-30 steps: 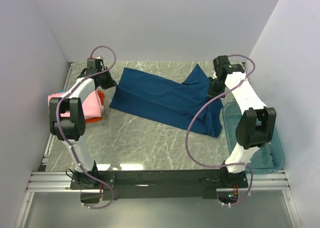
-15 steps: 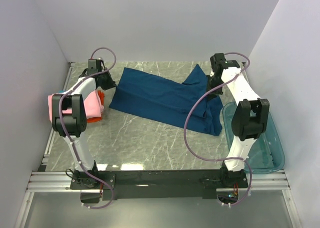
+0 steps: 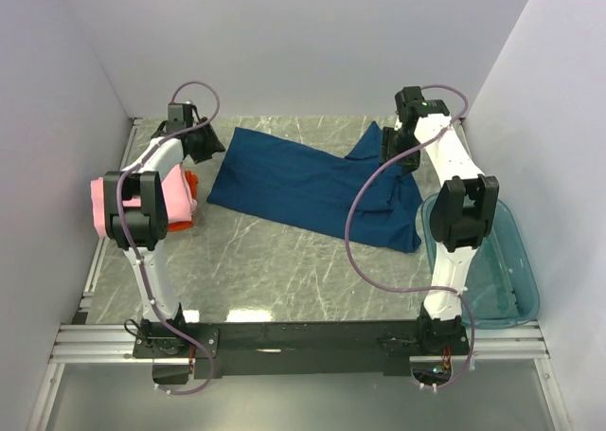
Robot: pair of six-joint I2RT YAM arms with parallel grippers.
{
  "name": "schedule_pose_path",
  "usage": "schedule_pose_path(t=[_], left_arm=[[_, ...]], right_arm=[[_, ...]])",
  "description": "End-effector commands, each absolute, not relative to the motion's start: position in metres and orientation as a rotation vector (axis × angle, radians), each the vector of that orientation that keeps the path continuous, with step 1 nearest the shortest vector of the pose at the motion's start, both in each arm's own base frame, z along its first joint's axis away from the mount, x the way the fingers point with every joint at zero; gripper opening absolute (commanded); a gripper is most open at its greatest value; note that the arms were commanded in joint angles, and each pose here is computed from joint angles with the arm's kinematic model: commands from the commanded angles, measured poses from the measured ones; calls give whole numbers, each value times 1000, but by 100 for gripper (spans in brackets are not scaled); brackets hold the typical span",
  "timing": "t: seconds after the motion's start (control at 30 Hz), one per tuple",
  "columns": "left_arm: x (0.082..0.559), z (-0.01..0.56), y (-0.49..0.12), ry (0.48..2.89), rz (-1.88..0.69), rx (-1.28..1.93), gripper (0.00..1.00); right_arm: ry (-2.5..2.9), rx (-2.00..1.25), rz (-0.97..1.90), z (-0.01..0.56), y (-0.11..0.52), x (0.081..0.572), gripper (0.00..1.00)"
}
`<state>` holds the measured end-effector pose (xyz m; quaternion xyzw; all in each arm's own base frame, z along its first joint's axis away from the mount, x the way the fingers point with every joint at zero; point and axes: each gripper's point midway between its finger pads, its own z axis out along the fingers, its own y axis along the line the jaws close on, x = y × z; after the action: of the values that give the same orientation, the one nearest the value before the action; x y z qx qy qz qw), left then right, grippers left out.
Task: Fold and stack the t-shirts
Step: Fold the tshirt
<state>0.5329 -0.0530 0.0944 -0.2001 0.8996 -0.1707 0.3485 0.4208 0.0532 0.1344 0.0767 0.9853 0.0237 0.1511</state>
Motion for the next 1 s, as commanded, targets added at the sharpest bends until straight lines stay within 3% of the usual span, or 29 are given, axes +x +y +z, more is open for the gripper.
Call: schedule_pose_path(t=[0.0,0.27,0.53,0.97], left_arm=[[549,123,-53,2259,-439,-495,58],[517,130,-103,2268,-556,-436,63],[468,78,-143,2379,-668,-470,64],[459,23,-79,2449,-525,-620,64]], right_arm=[[2780,226,58,159,48,425,66],[2758,241,188,169,59,368,69],[2813,284,318,139,73,315,66],[2889,272,307,115,82,278,66]])
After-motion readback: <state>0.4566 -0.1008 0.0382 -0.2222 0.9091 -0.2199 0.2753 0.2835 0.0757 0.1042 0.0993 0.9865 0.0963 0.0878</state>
